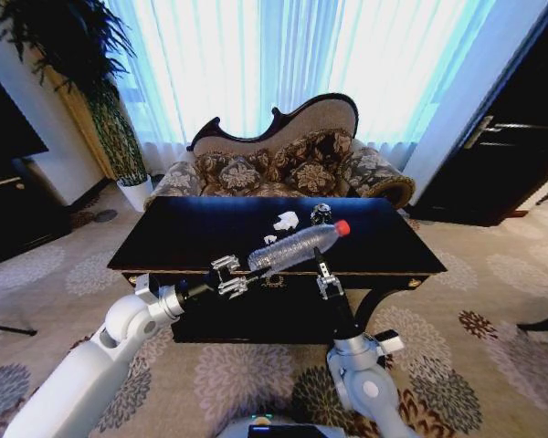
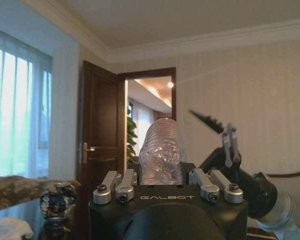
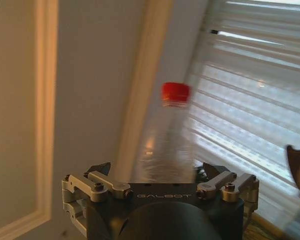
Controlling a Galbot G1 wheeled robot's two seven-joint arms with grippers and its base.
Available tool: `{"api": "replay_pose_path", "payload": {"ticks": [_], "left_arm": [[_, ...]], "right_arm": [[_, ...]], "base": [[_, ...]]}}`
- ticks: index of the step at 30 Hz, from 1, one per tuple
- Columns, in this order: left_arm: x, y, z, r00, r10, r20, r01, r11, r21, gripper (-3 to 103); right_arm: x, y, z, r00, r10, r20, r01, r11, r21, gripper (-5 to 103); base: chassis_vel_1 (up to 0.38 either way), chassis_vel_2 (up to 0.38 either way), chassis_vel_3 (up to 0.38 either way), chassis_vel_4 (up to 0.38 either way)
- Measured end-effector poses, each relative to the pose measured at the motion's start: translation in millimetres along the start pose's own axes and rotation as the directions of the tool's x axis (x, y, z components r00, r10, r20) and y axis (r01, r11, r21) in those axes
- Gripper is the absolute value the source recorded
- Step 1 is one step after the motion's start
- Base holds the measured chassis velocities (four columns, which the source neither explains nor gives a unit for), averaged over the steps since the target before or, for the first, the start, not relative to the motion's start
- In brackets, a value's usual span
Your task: Move to the front of the table and place the trash on the table into the trash bin.
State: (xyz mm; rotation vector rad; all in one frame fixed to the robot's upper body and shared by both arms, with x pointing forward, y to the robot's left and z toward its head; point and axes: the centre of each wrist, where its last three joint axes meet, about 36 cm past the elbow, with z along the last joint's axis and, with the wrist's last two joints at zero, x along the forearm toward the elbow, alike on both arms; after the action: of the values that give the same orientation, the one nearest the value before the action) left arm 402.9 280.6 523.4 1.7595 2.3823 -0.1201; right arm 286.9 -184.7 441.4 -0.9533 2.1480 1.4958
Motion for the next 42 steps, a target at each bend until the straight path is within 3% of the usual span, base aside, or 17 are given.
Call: {"api": "replay_pose_path", "payload": {"ticks": [7,16,19,21,25,28,31,33,37,38,41,42], "left_arm": [[-11.6,5.9,3.0,1.0,0.031,-0.003,-0.031,0.999,0.031,39],[-15.5,-5.4,10.0,0.997,0.071,-0.005,-0.071,0.996,0.059,39],[-15.0,-9.7,10.2,0.997,0.082,-0.002,-0.081,0.994,0.074,39],[-14.2,-10.8,9.9,0.996,0.084,-0.005,-0.084,0.993,0.078,39],[-10.5,-12.3,7.9,0.996,0.089,-0.015,-0.088,0.993,0.078,39],[-8.9,-13.3,7.6,0.996,0.093,-0.015,-0.092,0.993,0.078,39],[-6.1,-16.6,7.0,0.995,0.095,-0.006,-0.094,0.993,0.077,39],[-5.3,-19.0,6.3,0.996,0.094,-0.002,-0.093,0.992,0.08,36],[-0.2,-45.9,7.6,0.998,0.041,0.043,-0.046,0.991,0.128,50],[-0.2,-45.9,7.6,0.998,0.041,0.043,-0.046,0.991,0.128,50],[10.4,-61.6,11.7,0.996,-0.032,0.078,0.019,0.988,0.154,66],[10.4,-61.6,11.7,0.996,-0.032,0.078,0.019,0.988,0.154,66]], "right_arm": [[2.3,1.3,12.0,0.999,-0.031,-0.03,0.032,0.999,0.029,100],[5.3,1.8,18.7,0.997,0.002,-0.079,0.005,0.997,0.082,100],[6.8,-0.3,21.4,0.998,-0.003,-0.067,0.008,0.998,0.07,89],[6.8,-0.5,22.4,0.998,-0.005,-0.061,0.009,0.998,0.064,89],[7.6,-0.9,22.9,0.998,-0.014,-0.053,0.018,0.998,0.064,67],[9.0,-1.2,22.5,0.998,-0.028,-0.049,0.031,0.997,0.063,61],[12.4,-4.6,21.8,0.998,-0.049,-0.05,0.053,0.996,0.073,45],[12.8,-5.2,21.4,0.997,-0.05,-0.05,0.054,0.996,0.075,41],[9.7,-13.2,15.9,0.998,-0.048,-0.043,0.052,0.994,0.1,32],[9.7,-13.2,15.9,0.998,-0.048,-0.043,0.052,0.994,0.1,32],[11.6,-29.3,5.4,0.999,-0.013,-0.029,0.017,0.99,0.138,24],[11.6,-29.3,5.4,0.999,-0.013,-0.029,0.017,0.99,0.138,24]], "base": [[0.0,0.0,0.0,0.0],[0.0,0.0,0.0,0.0],[0.0,0.0,0.0,0.0],[0.0,0.0,0.0,0.0],[0.0,0.0,0.0,0.0],[0.0,0.0,0.0,0.0],[0.0,0.0,0.0,0.0],[0.0,0.0,0.0,0.0],[0.0,0.0,0.0,0.0],[0.0,0.0,0.0,0.0],[0.0,0.0,0.0,0.0],[0.0,0.0,0.0,0.0]]}}
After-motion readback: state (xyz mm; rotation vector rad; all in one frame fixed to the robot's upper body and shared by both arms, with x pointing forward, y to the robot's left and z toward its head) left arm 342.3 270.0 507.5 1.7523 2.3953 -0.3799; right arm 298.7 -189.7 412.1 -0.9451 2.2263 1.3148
